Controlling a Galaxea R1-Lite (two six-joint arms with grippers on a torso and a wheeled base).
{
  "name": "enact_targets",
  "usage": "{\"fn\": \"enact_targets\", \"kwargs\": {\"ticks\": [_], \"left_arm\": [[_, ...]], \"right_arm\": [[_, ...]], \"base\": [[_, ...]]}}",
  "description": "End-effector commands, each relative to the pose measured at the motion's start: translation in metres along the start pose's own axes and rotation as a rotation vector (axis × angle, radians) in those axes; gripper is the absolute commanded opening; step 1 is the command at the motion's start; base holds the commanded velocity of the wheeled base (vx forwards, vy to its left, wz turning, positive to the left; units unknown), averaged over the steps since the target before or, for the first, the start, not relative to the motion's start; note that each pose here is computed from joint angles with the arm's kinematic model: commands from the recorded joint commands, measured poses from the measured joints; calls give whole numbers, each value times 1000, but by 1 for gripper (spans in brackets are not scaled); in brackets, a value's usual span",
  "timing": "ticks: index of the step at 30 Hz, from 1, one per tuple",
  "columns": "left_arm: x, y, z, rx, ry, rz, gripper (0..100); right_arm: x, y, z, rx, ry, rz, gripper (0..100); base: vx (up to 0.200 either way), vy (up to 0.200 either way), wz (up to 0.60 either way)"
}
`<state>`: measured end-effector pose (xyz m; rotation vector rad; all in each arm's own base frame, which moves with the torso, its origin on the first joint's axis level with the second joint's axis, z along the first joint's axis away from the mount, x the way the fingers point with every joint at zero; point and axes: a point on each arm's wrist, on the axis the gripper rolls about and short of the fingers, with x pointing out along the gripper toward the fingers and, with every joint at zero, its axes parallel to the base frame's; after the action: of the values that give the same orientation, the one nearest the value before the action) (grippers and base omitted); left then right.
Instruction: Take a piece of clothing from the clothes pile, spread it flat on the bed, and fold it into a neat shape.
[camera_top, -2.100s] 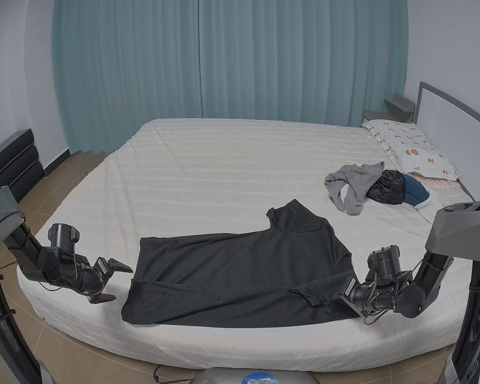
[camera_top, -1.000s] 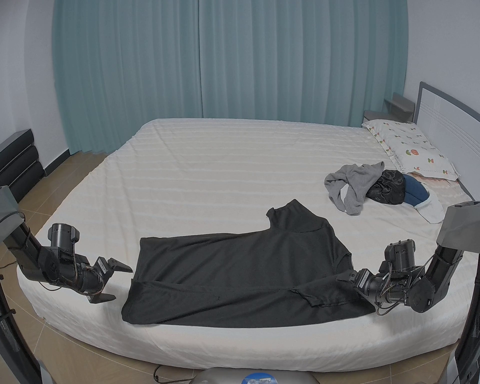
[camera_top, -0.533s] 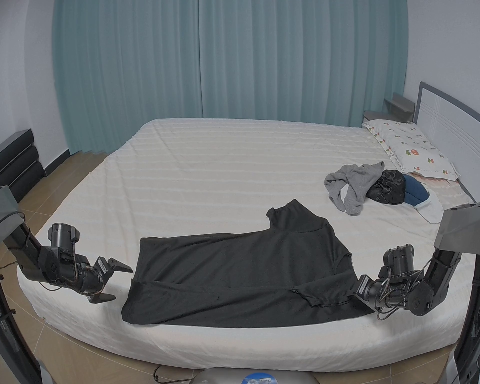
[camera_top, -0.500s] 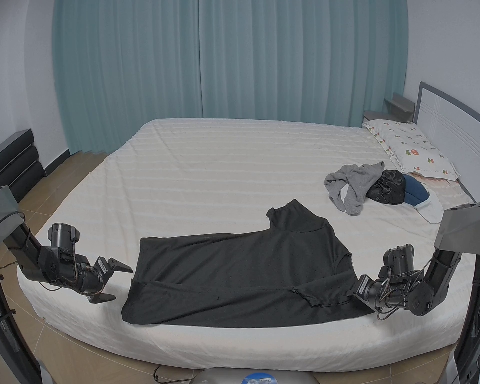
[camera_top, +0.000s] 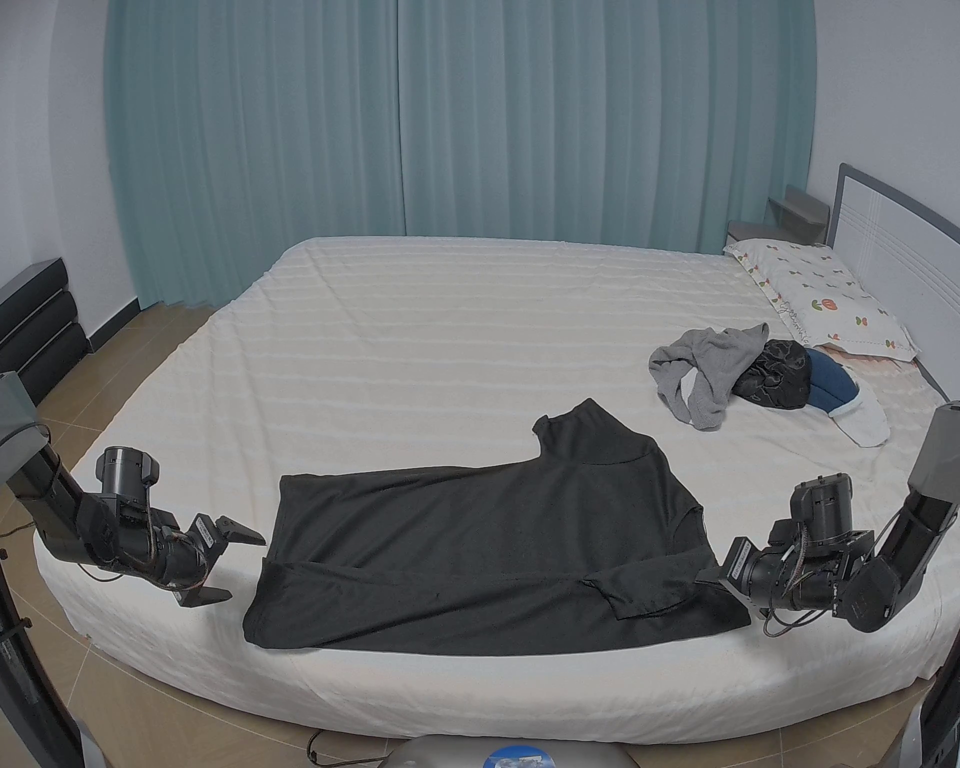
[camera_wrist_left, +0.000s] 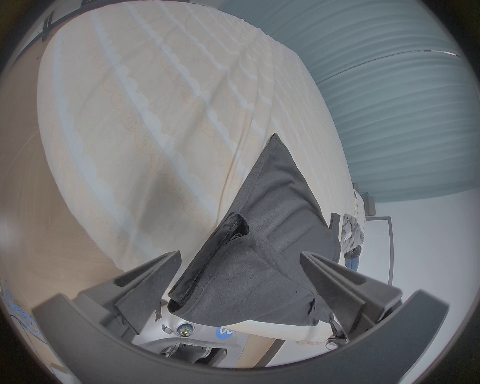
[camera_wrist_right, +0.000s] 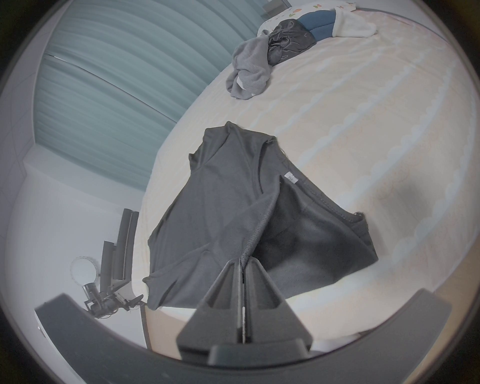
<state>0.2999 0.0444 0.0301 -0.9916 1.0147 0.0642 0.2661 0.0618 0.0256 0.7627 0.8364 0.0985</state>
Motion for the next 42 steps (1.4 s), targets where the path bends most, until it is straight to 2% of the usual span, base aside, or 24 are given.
{"fn": "enact_targets", "kwargs": {"ticks": [1, 9, 19, 20, 26, 35, 42], "left_arm": [[0, 0, 0, -1, 1, 1, 100], [0, 0, 0, -2, 1, 1, 100], [0, 0, 0, -1, 1, 1, 100], [0, 0, 0, -1, 1, 1, 100], [0, 0, 0, -1, 1, 1, 100], [0, 0, 0, -3, 0, 0, 100], [1, 0, 3, -4, -10, -3, 100]], "right_arm": [[-25, 15, 5, -1, -23, 65, 0], [-27, 4, 3, 16, 28, 12, 0], [-13, -21, 0, -54, 88, -86, 0], [-13, -23, -2, -63, 99, -94, 100], [-9, -28, -3, -95, 110, -110, 100], [-3, -22, 15, -75, 51, -76, 100], [-2, -26, 18, -62, 46, -86, 100]], "base": [[0, 0, 0], [0, 0, 0], [0, 0, 0], [0, 0, 0], [0, 0, 0], [0, 0, 0], [0, 0, 0]]}}
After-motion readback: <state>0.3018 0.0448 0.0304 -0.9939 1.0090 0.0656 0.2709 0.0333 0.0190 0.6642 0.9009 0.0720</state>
